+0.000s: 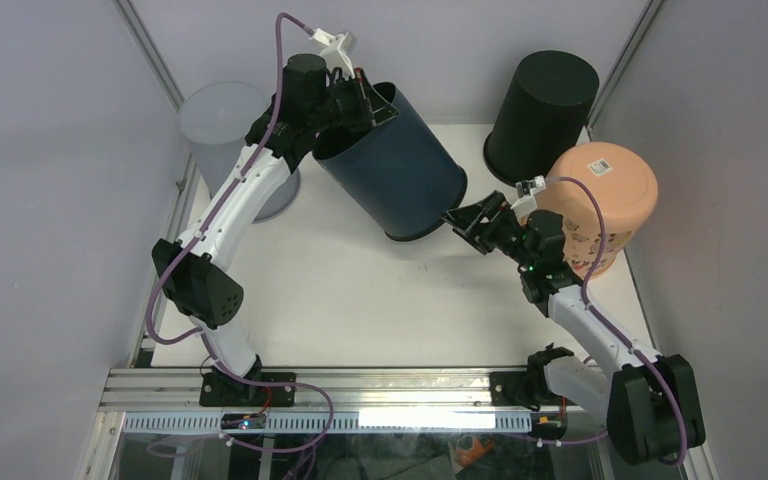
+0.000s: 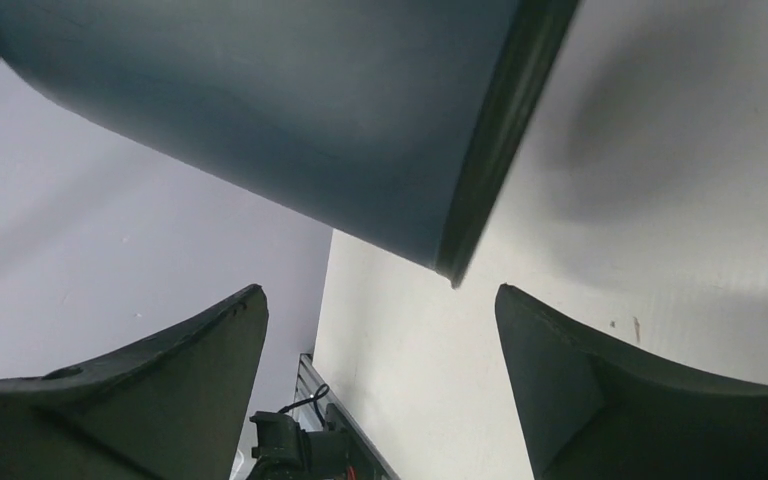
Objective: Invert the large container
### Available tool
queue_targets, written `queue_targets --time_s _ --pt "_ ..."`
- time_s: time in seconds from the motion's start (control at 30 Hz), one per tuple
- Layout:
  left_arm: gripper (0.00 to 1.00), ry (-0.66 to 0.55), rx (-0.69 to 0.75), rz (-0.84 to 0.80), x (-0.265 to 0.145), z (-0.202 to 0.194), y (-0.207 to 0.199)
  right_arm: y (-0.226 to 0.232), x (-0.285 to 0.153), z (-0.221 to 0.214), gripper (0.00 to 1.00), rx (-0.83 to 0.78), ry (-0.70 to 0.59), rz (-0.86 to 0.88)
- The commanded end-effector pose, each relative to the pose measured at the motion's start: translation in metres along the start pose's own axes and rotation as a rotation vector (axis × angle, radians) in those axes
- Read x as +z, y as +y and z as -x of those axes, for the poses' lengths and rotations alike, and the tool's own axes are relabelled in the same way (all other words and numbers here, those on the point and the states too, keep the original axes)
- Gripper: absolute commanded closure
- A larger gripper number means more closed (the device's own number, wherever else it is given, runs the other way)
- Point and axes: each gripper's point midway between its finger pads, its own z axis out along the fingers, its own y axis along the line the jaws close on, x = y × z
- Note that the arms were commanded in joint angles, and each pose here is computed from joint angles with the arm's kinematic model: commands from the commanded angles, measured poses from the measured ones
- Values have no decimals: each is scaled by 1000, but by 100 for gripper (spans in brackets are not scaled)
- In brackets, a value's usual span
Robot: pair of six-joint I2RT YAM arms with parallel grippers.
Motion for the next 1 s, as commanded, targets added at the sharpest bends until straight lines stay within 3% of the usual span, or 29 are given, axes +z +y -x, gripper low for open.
queue_targets --time_s 0.0,0.13,0.6,0.8,0.97 --pt "100 -262 117 -259 -60 81 -99 40 -8 25 13 -118 -158 152" --pt "100 -262 109 -284 -67 84 -107 33 -8 31 13 -138 -217 141" --pt "100 -319 135 -339 -104 100 -137 55 21 30 14 -189 -199 207" --pt "100 -328 143 -342 -114 100 -141 106 0 27 15 -244 -258 491" --pt "100 -325 140 -321 -109 97 -134 140 -17 20 27 -266 -232 672"
